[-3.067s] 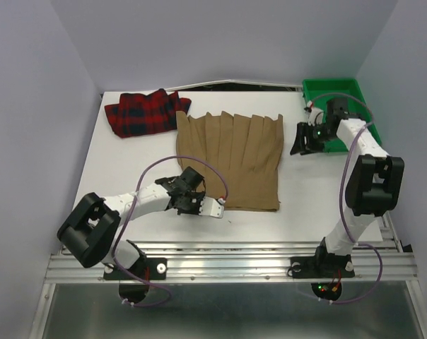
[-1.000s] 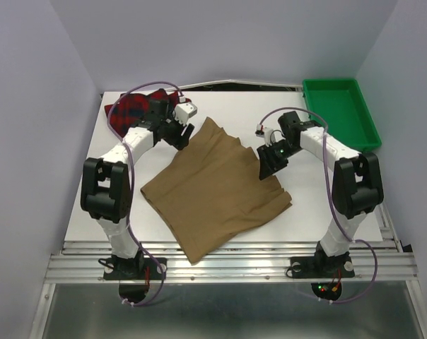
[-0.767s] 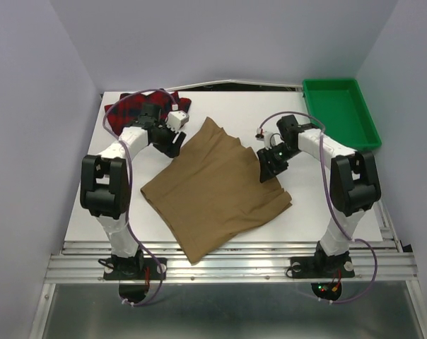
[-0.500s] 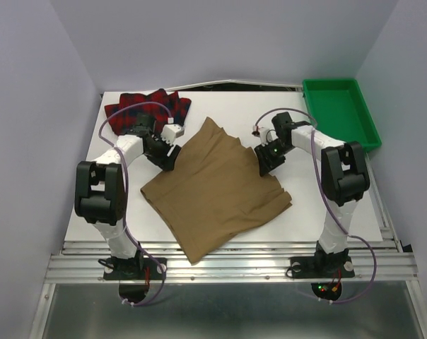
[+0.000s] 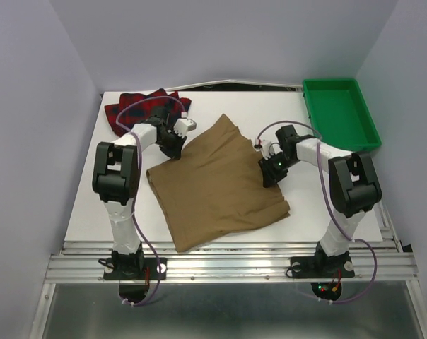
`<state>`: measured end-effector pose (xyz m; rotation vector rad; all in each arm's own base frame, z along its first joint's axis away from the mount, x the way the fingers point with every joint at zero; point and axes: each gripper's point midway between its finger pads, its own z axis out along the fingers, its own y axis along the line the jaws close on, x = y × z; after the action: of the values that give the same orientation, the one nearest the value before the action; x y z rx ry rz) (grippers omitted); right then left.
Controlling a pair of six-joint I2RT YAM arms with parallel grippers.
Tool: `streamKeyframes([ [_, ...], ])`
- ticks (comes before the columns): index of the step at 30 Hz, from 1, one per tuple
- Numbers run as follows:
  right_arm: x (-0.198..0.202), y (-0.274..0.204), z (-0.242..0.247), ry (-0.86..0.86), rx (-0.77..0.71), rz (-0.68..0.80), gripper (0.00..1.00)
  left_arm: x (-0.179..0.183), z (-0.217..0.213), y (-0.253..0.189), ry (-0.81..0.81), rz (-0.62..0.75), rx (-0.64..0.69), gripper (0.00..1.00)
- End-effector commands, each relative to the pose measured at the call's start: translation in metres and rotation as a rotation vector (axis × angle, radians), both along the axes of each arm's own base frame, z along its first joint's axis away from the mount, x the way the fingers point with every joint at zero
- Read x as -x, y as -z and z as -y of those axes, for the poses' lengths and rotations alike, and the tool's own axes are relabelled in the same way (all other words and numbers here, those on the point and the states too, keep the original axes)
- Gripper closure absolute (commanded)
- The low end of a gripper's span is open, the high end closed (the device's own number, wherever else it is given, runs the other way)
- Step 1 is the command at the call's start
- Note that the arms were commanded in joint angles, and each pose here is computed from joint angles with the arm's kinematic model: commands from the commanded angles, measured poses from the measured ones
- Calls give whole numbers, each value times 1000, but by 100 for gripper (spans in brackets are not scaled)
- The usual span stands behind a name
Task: Fold and stack the skirts
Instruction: Fold the skirt
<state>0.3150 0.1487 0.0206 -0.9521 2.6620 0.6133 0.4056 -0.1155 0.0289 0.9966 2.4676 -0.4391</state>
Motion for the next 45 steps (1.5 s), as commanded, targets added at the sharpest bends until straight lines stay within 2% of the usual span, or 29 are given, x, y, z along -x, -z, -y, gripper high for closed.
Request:
streamKeyframes([
  [1, 82, 14, 11, -107, 50, -226, 68, -39, 54, -26, 126, 133, 43, 85],
  [5, 115, -9, -5, -215, -64, -298, 71, -45, 103, -33, 221, 181, 57, 86],
  [8, 108, -35, -17, -210, -133, -261, 69, -36, 131, -38, 298, 165, 110, 85],
  [11, 59, -77, -20, -143, -188, -60, 68, -22, 142, -48, 353, 184, 153, 77],
  [12, 41, -89, -18, -105, -191, -2, 68, -19, 144, -54, 367, 197, 171, 62],
  [13, 1, -115, -14, -42, -208, 139, 66, -15, 144, -62, 374, 221, 180, 54],
  [14, -20, -126, -10, -23, -199, 216, 64, -14, 142, -67, 375, 241, 182, 48],
  [15, -49, -136, -4, -30, -149, 340, 55, -16, 136, -68, 359, 262, 174, 39],
  [16, -76, -159, 1, -24, -125, 441, 51, -17, 134, -82, 356, 299, 178, 34],
  [18, -112, -154, 7, -28, -58, 494, 42, -22, 127, -93, 360, 339, 162, 31],
  [19, -128, -156, 11, -33, -43, 517, 33, -27, 122, -105, 357, 364, 149, 30],
  [20, -151, -178, 8, -40, -44, 589, 27, -33, 118, -112, 356, 384, 139, 29],
  [21, -167, -156, 7, -50, -23, 562, 24, -37, 114, -118, 357, 401, 130, 28],
  [22, -180, -154, 7, -71, -8, 584, 20, -45, 111, -127, 365, 424, 118, 28],
  [24, -207, -164, 2, -95, -7, 647, 19, -54, 101, -131, 368, 433, 101, 28],
  [25, -218, -143, -1, -124, -3, 627, 19, -58, 98, -130, 386, 422, 86, 28],
  [27, -239, -134, -3, -168, -15, 659, 19, -60, 93, -123, 397, 381, 80, 28],
  [33, -259, -99, -10, -283, -6, 695, 15, -54, 91, -105, 450, 291, 104, 28],
  [38, -250, -60, -9, -345, -1, 606, 15, -59, 81, -97, 421, 298, 102, 28],
  [45, -212, -9, 1, -395, 21, 462, 40, -60, 62, -72, 450, 231, 14, 28],
])
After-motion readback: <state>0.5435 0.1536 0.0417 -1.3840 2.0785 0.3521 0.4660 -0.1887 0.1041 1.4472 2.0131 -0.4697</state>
